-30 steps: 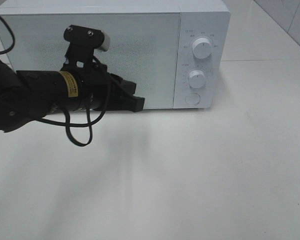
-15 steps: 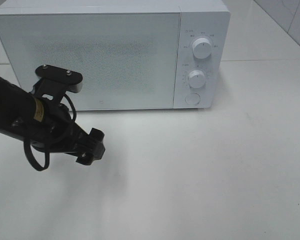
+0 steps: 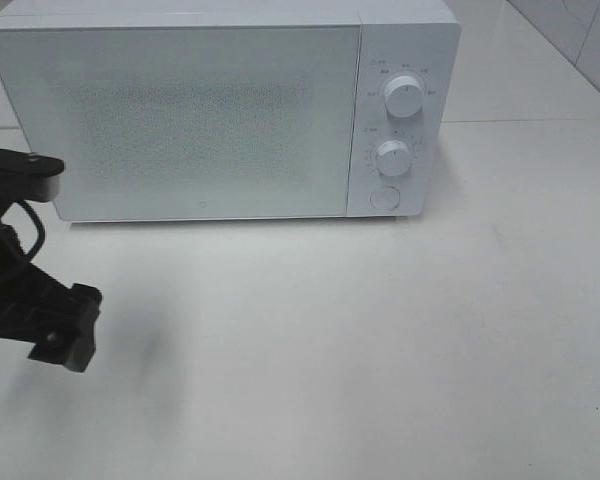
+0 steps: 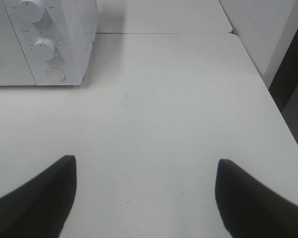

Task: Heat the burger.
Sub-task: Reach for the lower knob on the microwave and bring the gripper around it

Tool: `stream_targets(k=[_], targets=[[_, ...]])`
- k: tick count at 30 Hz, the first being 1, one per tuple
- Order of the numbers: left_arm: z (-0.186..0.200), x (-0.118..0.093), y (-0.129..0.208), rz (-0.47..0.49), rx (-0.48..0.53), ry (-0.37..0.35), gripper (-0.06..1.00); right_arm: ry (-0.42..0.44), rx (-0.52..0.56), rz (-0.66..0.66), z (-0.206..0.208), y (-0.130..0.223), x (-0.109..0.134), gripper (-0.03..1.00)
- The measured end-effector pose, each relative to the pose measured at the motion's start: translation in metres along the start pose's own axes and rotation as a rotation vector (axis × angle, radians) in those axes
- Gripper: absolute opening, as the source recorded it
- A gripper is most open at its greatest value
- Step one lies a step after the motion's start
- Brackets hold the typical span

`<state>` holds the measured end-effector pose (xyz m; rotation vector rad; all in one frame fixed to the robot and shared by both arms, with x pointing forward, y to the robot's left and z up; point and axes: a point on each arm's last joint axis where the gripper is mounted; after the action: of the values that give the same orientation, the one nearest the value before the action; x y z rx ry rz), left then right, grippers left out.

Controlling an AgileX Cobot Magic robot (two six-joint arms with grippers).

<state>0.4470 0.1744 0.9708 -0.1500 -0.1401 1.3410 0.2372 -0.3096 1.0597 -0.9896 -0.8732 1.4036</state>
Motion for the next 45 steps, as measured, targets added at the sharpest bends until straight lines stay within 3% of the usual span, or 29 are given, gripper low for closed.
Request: stream_targets(k=[1, 5, 6, 10, 12, 15, 24, 30, 45], targets=[[0.001, 0.014, 0.001, 0.051, 0.043, -0.022, 0.97, 0.000, 0.000, 0.000, 0.000, 0.000, 0.000, 0.73], [0.006, 0.035, 0.002, 0.103, 0.076, -0.040, 0.97, 0.000, 0.000, 0.000, 0.000, 0.000, 0.000, 0.73], [0.012, 0.049, 0.003, 0.132, 0.079, -0.045, 0.97, 0.000, 0.000, 0.000, 0.000, 0.000, 0.000, 0.73], [0.021, 0.070, 0.006, 0.209, 0.071, -0.039, 0.97, 0.000, 0.000, 0.000, 0.000, 0.000, 0.000, 0.73], [0.031, 0.087, 0.010, 0.299, 0.034, -0.029, 0.97, 0.000, 0.000, 0.000, 0.000, 0.000, 0.000, 0.73], [0.039, 0.096, 0.022, 0.339, 0.010, -0.030, 0.97, 0.000, 0.000, 0.000, 0.000, 0.000, 0.000, 0.73], [0.050, 0.094, 0.075, 0.349, -0.003, -0.027, 0.97, 0.000, 0.000, 0.000, 0.000, 0.000, 0.000, 0.73], [0.056, 0.091, 0.094, 0.349, -0.038, -0.018, 0.97, 0.000, 0.000, 0.000, 0.000, 0.000, 0.000, 0.73], [0.101, 0.087, 0.146, 0.308, -0.424, 0.004, 0.97, 0.000, 0.000, 0.000, 0.000, 0.000, 0.000, 0.73]])
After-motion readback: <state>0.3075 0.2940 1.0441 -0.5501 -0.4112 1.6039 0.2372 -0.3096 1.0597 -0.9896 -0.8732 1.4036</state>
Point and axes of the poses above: a point on each arm's last joint axis where the gripper is mounted, z pointing back along that axis away from the gripper, x along the wrist's bending axis when the last joint is at zero, y = z × x, and after that the axes turned 5 degrees about z, right-handed
